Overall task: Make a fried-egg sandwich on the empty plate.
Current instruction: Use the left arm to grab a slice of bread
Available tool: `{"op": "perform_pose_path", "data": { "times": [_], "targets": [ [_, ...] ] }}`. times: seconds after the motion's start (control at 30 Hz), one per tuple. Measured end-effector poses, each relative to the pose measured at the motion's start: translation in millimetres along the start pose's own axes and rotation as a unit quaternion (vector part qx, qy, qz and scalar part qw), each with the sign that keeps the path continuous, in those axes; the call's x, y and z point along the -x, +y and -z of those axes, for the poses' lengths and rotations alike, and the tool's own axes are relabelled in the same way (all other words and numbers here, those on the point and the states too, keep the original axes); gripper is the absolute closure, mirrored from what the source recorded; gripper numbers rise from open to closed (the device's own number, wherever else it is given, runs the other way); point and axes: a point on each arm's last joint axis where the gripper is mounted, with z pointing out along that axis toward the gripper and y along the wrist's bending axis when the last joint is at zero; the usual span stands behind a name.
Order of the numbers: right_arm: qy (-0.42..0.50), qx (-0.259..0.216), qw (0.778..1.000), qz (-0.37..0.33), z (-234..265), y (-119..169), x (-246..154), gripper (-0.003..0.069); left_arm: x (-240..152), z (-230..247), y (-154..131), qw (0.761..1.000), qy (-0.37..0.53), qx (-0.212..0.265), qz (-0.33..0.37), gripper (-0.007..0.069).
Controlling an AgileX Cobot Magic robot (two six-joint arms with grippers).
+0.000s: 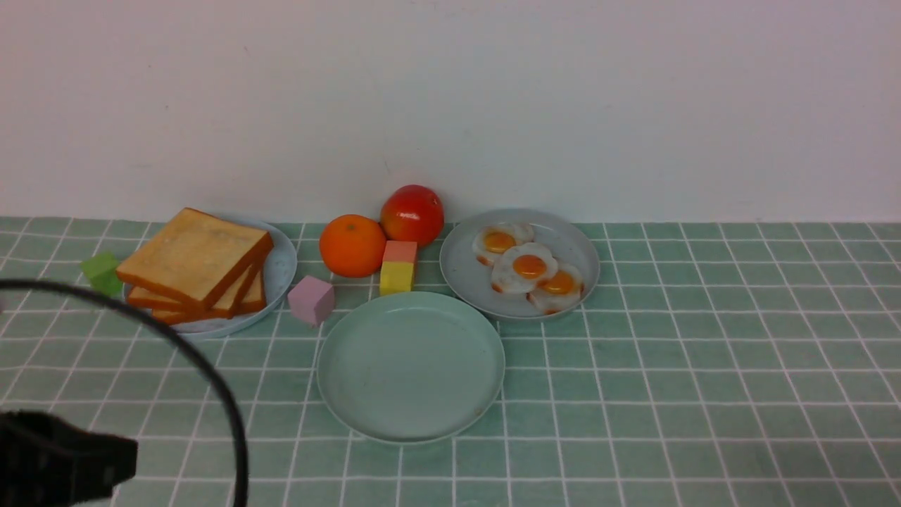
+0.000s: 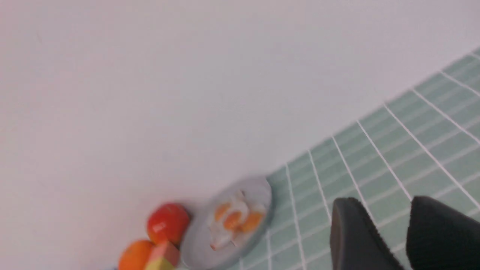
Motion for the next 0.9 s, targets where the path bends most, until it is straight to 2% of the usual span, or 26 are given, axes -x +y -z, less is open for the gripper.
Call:
{"op": "perform_pose_path", "data": {
  "times": [0.13,0.23,0.33,0.37,0.43,0.47,0.57,0.63,0.7,0.9],
  "targets": [
    [0.069,0.012,0.997,0.016,4,24,18,0.0489,33,-24,7,1.000,0.009,0.012,0.000,0.0638],
    [0.162,0.024,0.980,0.114,5,58,49,0.0573,62,-50,19,0.999,-0.011,0.042,-0.016,0.0638],
    [0.242,0.038,0.947,0.207,-2,86,77,0.0649,91,-75,31,0.996,-0.041,0.075,-0.037,0.0638],
    [0.247,0.037,0.946,0.208,-2,88,79,0.0652,93,-76,32,0.996,-0.042,0.075,-0.037,0.0638],
    [0.310,0.044,0.914,0.260,-17,108,99,0.0662,113,-99,41,0.993,-0.040,0.094,-0.057,0.0638],
    [0.326,0.047,0.905,0.270,-21,114,103,0.0662,119,-108,44,0.992,-0.034,0.100,-0.065,0.0638],
    [0.365,0.061,0.884,0.284,-35,130,116,0.0659,134,-135,55,0.988,-0.012,0.117,-0.097,0.0634],
    [0.375,0.068,0.880,0.284,-41,134,117,0.0659,138,-146,60,0.986,-0.002,0.124,-0.113,0.0621],
    [0.393,0.084,0.871,0.281,-50,139,114,0.0658,147,-169,70,0.979,0.018,0.139,-0.149,0.0558],
    [0.408,0.092,0.861,0.289,-54,140,111,0.0657,151,-210,86,0.972,0.025,0.152,-0.176,0.0341]
  ]
}}
